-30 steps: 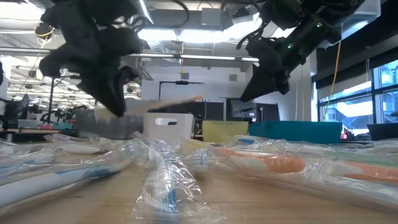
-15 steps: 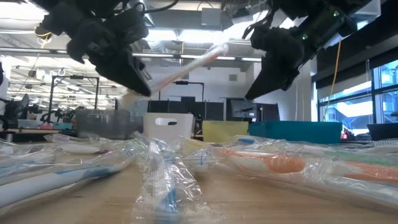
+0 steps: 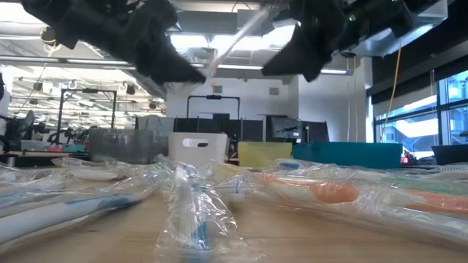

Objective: Pick & Place Toothbrushes
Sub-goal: Put the orange toothbrush into the yellow bin

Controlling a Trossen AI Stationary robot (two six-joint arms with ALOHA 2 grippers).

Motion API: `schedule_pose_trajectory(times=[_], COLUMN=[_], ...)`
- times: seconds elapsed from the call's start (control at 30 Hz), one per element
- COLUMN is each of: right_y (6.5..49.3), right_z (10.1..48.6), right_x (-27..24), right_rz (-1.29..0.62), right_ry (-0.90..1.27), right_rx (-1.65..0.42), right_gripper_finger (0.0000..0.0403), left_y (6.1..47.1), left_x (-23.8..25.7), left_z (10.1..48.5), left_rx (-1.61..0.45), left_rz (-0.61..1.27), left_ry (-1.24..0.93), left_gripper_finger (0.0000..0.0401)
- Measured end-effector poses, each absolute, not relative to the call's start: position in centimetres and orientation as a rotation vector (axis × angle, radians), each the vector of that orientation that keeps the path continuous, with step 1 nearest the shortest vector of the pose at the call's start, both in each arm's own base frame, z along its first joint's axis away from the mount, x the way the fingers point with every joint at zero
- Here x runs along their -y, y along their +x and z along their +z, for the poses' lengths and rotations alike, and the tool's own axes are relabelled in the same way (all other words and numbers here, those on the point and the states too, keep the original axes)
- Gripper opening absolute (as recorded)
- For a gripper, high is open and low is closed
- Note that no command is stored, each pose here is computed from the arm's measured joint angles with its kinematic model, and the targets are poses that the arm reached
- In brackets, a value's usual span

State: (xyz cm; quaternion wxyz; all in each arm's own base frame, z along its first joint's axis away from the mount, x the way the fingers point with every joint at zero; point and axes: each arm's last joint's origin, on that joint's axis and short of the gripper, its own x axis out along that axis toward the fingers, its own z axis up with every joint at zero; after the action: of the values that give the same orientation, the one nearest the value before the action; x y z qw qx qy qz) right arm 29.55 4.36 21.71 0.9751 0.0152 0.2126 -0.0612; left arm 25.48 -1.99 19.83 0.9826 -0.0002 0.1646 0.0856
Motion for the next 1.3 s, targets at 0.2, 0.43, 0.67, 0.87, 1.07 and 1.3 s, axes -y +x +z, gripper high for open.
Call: schedule_pose_trajectory(times=[0.2,0.43,0.67,0.87,1.07,1.3], right_y=[29.8,30.1,30.2,30.2,30.4,30.3], right_z=[22.4,23.2,23.3,23.6,24.0,23.3], right_x=[-4.4,-4.4,-4.4,-4.4,-3.6,-3.3], right_rz=[-0.108,-0.098,-0.099,-0.098,-0.123,-0.121], right_ry=[-0.014,-0.064,-0.070,-0.084,-0.072,-0.056], right_rx=[-0.358,-0.277,-0.257,-0.233,-0.188,-0.259], right_gripper_finger=[0.0022,0.0061,0.0130,0.0175,0.0187,0.0174], left_y=[25.7,26.9,28.4,29.1,30.0,30.1], left_x=[1.9,1.4,0.9,0.4,0.1,-0.5], left_z=[20.5,20.1,18.7,17.9,17.5,17.5], left_rx=[-0.253,-0.172,-0.111,-0.063,-0.041,-0.046], left_rz=[0.210,0.196,0.173,0.174,0.170,0.239], left_ry=[-0.010,-0.025,-0.041,-0.049,-0.052,-0.026], left_gripper_finger=[0.0015,0.0015,0.0015,0.0015,0.0015,0.0015])
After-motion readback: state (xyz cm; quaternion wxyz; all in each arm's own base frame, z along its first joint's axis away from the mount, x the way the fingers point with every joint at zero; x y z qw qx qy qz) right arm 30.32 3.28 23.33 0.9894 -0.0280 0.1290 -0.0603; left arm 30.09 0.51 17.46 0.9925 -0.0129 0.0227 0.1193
